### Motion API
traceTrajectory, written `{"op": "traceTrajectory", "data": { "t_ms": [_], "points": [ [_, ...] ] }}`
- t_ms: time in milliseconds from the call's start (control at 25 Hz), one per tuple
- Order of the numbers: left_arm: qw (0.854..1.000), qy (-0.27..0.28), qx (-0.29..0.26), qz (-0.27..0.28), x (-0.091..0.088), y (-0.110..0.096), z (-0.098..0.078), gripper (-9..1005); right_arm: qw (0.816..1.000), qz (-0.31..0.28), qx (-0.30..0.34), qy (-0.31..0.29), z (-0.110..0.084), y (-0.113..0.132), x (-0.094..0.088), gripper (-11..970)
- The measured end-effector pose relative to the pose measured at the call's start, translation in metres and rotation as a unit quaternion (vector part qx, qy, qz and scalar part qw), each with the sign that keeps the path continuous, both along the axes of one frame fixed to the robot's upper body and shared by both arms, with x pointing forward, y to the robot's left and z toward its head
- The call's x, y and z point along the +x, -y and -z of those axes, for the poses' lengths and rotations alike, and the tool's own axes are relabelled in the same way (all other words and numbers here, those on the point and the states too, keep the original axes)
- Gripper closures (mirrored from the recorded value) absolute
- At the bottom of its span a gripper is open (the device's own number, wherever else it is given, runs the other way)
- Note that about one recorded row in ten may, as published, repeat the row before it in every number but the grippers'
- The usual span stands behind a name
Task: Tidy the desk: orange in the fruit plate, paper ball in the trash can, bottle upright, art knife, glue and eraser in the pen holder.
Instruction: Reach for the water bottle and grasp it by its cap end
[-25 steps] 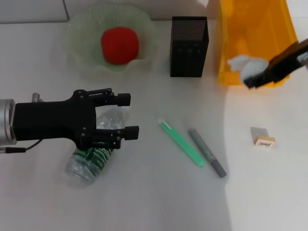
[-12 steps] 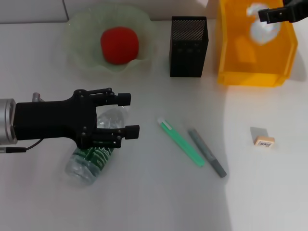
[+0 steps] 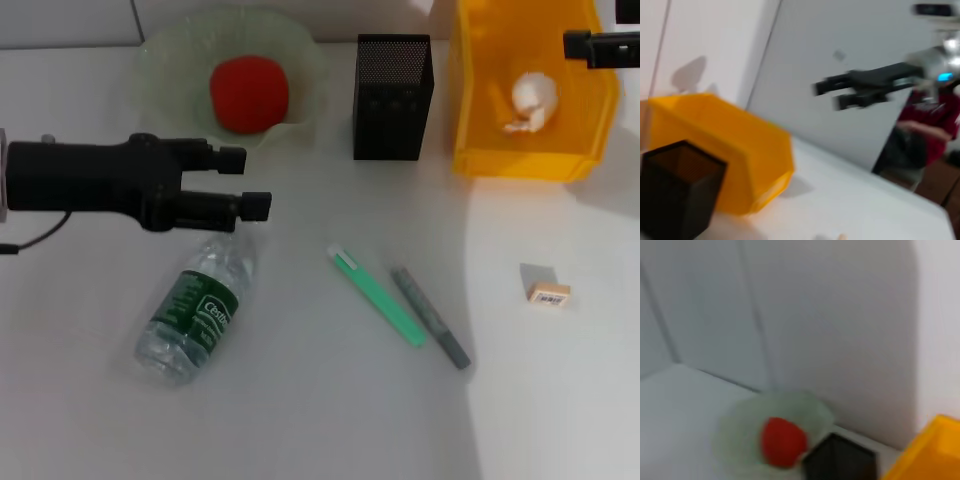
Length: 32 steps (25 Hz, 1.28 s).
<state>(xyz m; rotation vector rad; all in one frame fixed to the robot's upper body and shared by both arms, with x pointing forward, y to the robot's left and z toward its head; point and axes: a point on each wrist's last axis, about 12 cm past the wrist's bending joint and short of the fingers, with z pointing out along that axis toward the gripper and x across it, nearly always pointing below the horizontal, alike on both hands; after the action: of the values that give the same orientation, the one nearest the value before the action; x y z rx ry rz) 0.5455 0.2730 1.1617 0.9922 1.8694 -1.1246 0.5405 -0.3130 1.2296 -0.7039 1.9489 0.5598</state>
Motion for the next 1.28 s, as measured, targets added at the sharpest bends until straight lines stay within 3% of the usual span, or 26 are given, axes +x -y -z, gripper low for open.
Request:
{"op": "traceTrajectory", "data": {
  "t_ms": [40,160,240,280,320,360,440,480,600,720,760,1000,1280],
  "points": [
    [1.000,-0.010,0.020,-0.010,0.004,0.003,-0.007,170,1.000,0.000,0.000,0.000,0.000,0.000,0.000,116],
    [0.996,-0.038,0.071,-0.048,0.016,0.014,-0.026,170,0.997,-0.060,0.054,0.002,0.018,0.013,-0.028,119],
    [0.987,-0.058,0.128,-0.084,0.029,0.031,-0.038,170,0.989,-0.102,0.105,0.005,0.045,0.023,-0.049,119],
    [0.971,-0.085,0.190,-0.115,0.041,0.048,-0.042,171,0.982,-0.127,0.138,0.013,0.067,0.029,-0.064,119],
    [0.971,-0.085,0.190,-0.115,0.041,0.048,-0.042,171,0.982,-0.127,0.138,0.013,0.067,0.029,-0.064,119],
    [0.963,-0.096,0.216,-0.125,0.046,0.055,-0.042,171,0.976,-0.141,0.166,0.024,0.083,0.032,-0.075,119],
    [0.949,-0.113,0.261,-0.137,0.053,0.070,-0.041,171,0.973,-0.142,0.181,0.027,0.090,0.034,-0.079,119],
    [0.949,-0.113,0.261,-0.137,0.053,0.070,-0.041,171,0.971,-0.143,0.191,0.033,0.097,0.035,-0.083,119],
    [0.931,-0.131,0.305,-0.150,0.060,0.093,-0.029,171,0.968,-0.142,0.202,0.036,0.105,0.035,-0.086,118],
    [0.928,-0.132,0.312,-0.153,0.061,0.097,-0.026,171,0.968,-0.142,0.206,0.035,0.116,0.035,-0.091,118],
    [0.922,-0.134,0.323,-0.165,0.064,0.103,-0.018,171,0.968,-0.142,0.205,0.033,0.118,0.034,-0.092,118],
    [0.914,-0.148,0.330,-0.183,0.072,0.106,0.011,170,0.966,-0.145,0.212,0.021,0.128,0.029,-0.091,118],
    [0.912,-0.151,0.331,-0.192,0.075,0.104,0.022,170,0.962,-0.158,0.221,0.021,0.131,0.022,-0.088,118]
  ]
}}
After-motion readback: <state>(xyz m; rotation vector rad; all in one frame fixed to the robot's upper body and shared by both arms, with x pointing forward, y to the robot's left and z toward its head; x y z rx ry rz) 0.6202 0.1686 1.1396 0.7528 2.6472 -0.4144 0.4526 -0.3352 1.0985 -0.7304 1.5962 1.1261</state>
